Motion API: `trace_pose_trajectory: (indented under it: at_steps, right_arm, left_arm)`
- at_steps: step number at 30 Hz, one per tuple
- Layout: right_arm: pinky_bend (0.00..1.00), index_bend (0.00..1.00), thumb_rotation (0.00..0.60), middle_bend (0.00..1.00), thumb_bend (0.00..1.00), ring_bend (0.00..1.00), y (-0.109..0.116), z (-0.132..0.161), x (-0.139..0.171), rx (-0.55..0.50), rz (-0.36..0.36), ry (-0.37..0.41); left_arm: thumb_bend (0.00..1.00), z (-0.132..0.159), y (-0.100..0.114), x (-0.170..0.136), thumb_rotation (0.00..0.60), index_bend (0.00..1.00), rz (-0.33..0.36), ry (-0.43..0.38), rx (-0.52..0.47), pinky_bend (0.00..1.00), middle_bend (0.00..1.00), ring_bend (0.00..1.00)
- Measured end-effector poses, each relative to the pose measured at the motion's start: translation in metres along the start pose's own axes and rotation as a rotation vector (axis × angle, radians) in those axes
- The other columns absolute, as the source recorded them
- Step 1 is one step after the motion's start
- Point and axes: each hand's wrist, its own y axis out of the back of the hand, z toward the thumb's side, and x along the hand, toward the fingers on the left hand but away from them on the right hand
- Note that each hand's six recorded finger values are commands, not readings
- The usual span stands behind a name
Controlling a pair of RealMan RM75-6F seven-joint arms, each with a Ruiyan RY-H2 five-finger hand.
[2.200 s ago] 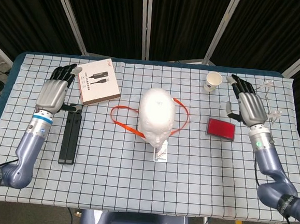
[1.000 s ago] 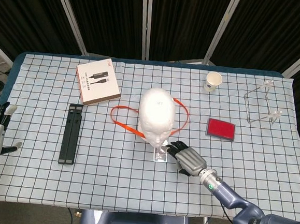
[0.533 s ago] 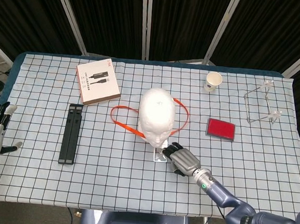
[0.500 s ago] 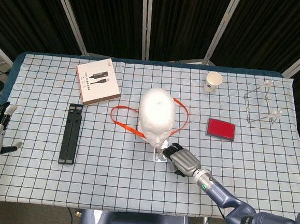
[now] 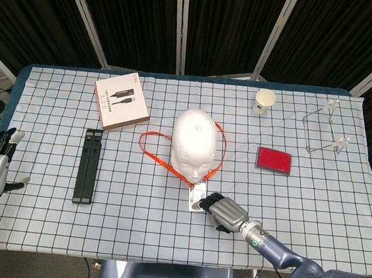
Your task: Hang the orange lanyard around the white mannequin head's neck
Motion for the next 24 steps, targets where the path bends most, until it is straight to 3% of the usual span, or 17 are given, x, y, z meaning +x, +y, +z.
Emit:
trace_pose_trajectory:
  at_steps: [24]
  right_arm:
    - [0.14,0.21,0.600,0.23,1.00,0.16,-0.028,0.047,0.037,0.002,0.138,0.154]
  left_arm:
    - [0.17,0.003,-0.002,-0.001,0.600,0.00,-0.008,-0.011,0.001,0.00,0.00,0.00]
